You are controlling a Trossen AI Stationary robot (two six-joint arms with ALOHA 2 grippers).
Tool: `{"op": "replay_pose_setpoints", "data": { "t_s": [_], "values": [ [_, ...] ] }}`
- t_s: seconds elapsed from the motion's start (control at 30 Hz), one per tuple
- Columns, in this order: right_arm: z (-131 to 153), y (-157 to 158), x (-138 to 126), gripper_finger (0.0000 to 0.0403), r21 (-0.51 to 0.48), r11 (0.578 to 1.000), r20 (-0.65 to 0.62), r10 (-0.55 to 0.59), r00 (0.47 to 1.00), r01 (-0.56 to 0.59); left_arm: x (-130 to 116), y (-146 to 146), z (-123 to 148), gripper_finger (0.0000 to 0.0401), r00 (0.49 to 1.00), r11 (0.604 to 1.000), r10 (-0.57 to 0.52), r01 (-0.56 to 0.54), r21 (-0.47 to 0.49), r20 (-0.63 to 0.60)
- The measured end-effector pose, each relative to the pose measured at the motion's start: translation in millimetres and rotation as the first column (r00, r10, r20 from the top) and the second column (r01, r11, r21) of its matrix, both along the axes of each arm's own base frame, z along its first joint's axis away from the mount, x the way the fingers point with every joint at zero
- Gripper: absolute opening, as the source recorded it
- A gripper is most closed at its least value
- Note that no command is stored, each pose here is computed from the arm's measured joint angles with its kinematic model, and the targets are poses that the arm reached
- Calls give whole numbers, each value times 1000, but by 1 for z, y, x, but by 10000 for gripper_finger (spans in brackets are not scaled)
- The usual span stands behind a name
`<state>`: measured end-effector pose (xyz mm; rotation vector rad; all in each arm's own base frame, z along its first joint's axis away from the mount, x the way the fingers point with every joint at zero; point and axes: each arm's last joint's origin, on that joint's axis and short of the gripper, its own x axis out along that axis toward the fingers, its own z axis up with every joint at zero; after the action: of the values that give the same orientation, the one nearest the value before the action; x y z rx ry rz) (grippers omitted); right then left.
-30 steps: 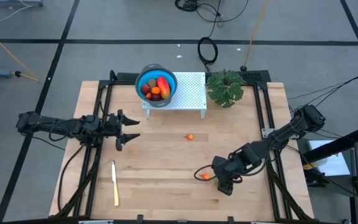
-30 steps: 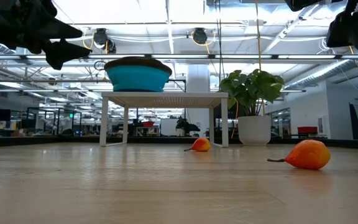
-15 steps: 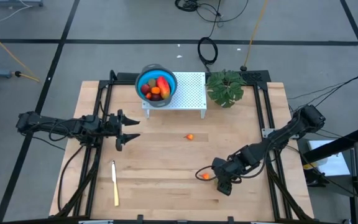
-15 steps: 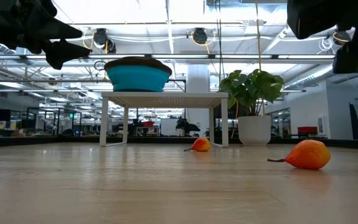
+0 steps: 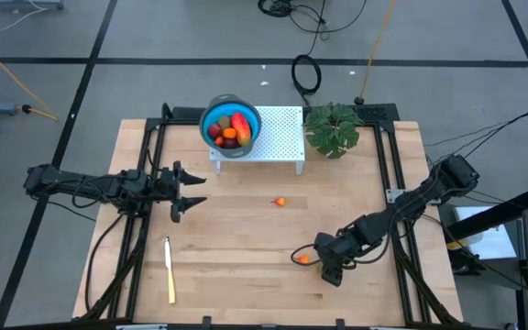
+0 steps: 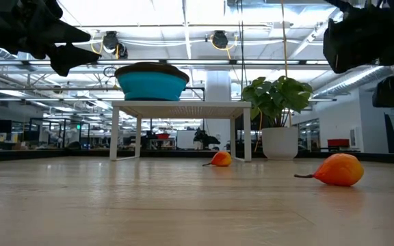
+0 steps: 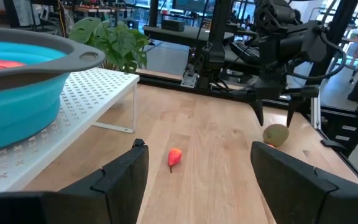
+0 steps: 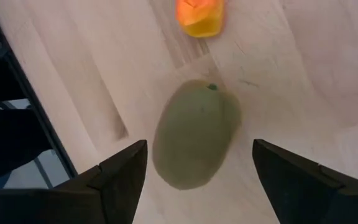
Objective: Pick & Place Fruit
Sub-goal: Put the kiwi in the blue strainer bowl on the shelf
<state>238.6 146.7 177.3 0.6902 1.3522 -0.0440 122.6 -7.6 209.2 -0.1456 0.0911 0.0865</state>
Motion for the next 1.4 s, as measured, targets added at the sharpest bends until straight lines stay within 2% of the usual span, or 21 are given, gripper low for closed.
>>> {"op": "replay_pose_setpoints", "data": {
  "t_s": [0.13,0.33,0.47,0.6,0.7,0.97,1.2,1.4],
  "values": [
    [-3,1,0,283,-5,1000,16,-2,1000,2,0,0,0,282,1000,1000,0,0,0,0],
    [-23,6,7,282,-24,1000,-10,7,1000,-8,0,0,-1,282,1000,1000,0,0,1,-9],
    [-40,11,12,283,-4,1000,-59,25,998,-25,0,0,-1,282,1000,1000,0,0,1,-8],
    [-49,10,11,282,-21,999,-132,-32,991,29,0,0,-1,283,1000,1000,0,0,1,-9],
    [-49,8,9,283,-34,998,-151,-53,987,49,0,0,-1,283,1000,1000,0,0,1,-12],
    [-43,8,7,263,-35,999,-112,18,994,-22,0,0,-2,282,1000,1000,1,-1,-1,-24],
    [-37,3,9,223,-23,1000,-96,-2,995,0,0,0,-2,282,1000,1000,1,-1,1,-25],
    [-24,-8,9,225,0,997,-87,-76,993,76,0,0,-2,283,1000,1000,0,0,0,-24]
  ]
}}
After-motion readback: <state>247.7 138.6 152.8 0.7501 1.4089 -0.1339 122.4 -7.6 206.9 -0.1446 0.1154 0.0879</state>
